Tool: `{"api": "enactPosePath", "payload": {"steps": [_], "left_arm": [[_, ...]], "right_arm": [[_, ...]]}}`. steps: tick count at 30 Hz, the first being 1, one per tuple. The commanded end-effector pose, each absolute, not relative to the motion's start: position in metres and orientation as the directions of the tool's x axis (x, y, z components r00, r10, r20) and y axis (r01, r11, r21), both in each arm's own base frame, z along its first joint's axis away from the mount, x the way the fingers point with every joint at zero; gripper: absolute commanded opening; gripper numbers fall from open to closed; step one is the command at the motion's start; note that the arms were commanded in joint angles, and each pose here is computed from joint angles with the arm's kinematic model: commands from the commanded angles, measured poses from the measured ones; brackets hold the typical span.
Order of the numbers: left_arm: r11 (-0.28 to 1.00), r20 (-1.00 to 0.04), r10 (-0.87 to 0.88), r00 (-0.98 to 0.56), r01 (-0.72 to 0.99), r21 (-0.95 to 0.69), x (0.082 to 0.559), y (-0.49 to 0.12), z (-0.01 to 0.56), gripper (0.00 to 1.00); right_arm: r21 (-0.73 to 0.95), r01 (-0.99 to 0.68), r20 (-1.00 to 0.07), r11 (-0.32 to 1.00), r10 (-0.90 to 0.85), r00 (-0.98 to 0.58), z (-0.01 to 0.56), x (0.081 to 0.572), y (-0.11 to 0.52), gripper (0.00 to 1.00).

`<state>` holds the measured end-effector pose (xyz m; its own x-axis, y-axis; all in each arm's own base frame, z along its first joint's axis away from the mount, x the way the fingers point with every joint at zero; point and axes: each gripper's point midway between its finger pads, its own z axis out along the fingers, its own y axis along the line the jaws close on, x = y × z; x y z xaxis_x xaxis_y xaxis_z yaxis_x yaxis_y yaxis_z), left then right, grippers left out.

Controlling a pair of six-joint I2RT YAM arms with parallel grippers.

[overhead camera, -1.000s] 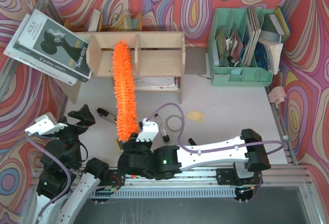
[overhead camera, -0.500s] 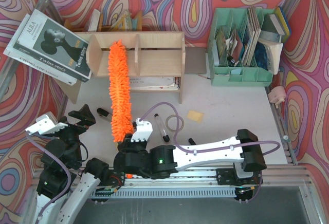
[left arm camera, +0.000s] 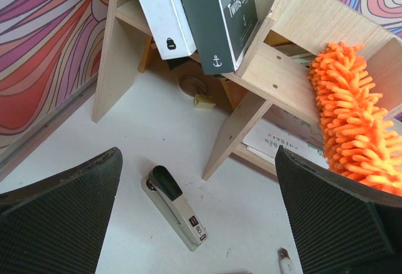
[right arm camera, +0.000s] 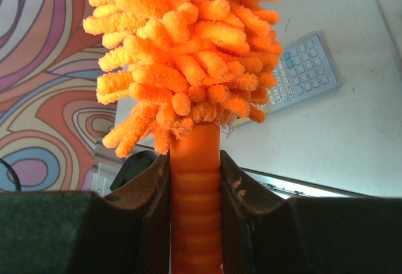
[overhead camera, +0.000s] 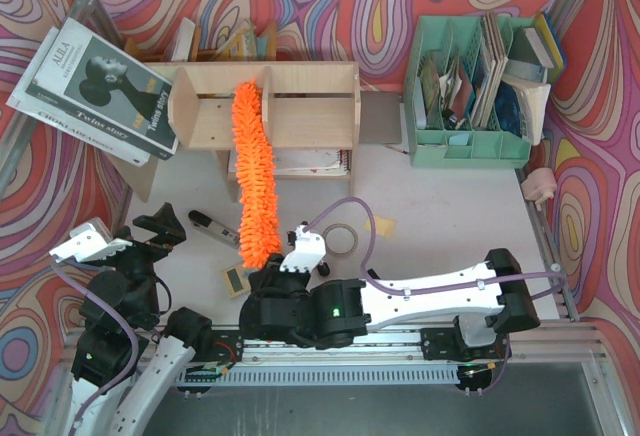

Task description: Dust the bookshelf with a duster

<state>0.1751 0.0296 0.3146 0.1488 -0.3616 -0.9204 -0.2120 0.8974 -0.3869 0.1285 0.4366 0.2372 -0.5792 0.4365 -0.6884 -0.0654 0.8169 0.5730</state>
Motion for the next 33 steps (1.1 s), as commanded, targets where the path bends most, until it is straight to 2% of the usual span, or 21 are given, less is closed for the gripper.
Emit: {"api": "enactPosePath", "payload": {"steps": [1, 7, 10, 14, 18, 33], "left_arm": [[0.894, -0.916, -0.368, 0.159, -0.208, -0.396, 0.176, 0.029, 0.316, 0.98], [0.895, -0.917, -0.366, 0.158, -0.211, -0.394, 0.176, 0.03, 0.316, 0.98], [0.895, -0.917, -0.366, 0.159, -0.211, -0.394, 0.176, 0.03, 0.316, 0.98], [0.895, -0.917, -0.367, 0.158, -0.21, -0.395, 0.176, 0.029, 0.316, 0.98], [0.895, -0.917, -0.367, 0.157, -0.209, -0.394, 0.176, 0.029, 0.316, 0.98], [0.896, -0.919, -0.365, 0.152, -0.211, -0.391, 0.177, 0.028, 0.315, 0.98]], "right_arm": [[0.587, 0.018, -0.702, 0.81, 0.519, -0.487, 0.248, 0.141, 0.406, 0.0], [0.574, -0.135, -0.757, 0.808, 0.46, -0.465, 0.277, 0.128, 0.433, 0.0], [0.554, -0.18, -0.799, 0.813, 0.458, -0.389, 0.301, 0.117, 0.432, 0.0], [0.55, -0.209, -0.823, 0.808, 0.483, -0.3, 0.33, 0.103, 0.423, 0.0], [0.56, -0.209, -0.821, 0.802, 0.502, -0.273, 0.34, 0.098, 0.412, 0.0], [0.541, -0.172, -0.816, 0.824, 0.463, -0.348, 0.302, 0.1, 0.384, 0.0]]}}
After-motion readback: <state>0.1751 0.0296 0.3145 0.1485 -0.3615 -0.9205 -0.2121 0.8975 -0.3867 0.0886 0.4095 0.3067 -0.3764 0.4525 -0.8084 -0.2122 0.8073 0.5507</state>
